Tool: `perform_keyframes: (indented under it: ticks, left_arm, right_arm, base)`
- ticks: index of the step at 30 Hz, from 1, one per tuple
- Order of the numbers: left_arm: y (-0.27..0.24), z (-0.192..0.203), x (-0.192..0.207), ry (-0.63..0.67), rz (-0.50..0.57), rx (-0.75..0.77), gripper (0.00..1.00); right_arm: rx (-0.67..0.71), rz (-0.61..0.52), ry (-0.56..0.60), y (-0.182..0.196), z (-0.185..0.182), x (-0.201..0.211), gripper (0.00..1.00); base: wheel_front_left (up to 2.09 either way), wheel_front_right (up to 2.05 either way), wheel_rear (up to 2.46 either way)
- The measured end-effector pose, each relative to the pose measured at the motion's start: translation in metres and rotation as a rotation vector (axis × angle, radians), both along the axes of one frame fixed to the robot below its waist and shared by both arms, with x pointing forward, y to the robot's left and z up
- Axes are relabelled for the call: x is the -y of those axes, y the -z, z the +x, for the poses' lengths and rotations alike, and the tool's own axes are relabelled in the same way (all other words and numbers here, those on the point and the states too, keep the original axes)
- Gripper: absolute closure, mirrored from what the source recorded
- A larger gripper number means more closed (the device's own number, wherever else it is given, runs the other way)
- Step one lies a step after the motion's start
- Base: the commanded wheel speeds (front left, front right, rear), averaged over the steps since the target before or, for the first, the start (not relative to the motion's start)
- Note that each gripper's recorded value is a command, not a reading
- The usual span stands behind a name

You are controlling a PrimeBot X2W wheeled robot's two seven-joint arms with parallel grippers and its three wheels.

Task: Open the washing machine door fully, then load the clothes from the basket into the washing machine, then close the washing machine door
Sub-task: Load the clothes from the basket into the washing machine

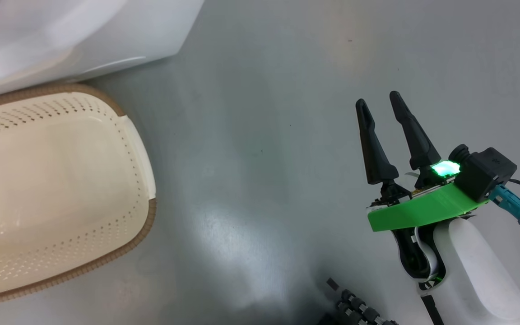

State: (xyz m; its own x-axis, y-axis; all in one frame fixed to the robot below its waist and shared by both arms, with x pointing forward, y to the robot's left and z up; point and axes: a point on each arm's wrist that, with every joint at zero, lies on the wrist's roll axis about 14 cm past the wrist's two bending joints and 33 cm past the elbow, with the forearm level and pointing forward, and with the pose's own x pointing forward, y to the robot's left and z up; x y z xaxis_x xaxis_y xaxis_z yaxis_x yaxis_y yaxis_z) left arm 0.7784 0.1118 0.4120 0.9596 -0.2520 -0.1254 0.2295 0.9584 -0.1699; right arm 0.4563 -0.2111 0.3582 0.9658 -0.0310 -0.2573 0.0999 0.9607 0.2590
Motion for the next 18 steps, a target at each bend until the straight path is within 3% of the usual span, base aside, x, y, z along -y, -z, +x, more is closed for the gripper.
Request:
perform_keyframes:
  ticks: [18]
  left_arm:
    - [0.018,-0.075,0.006,0.012,-0.009,-0.084,0.0]
  right_arm:
    - [0.097,-0.005,-0.055,-0.039,0.011,-0.017,0.0]
  base:
    - [0.0,0.0,0.0]
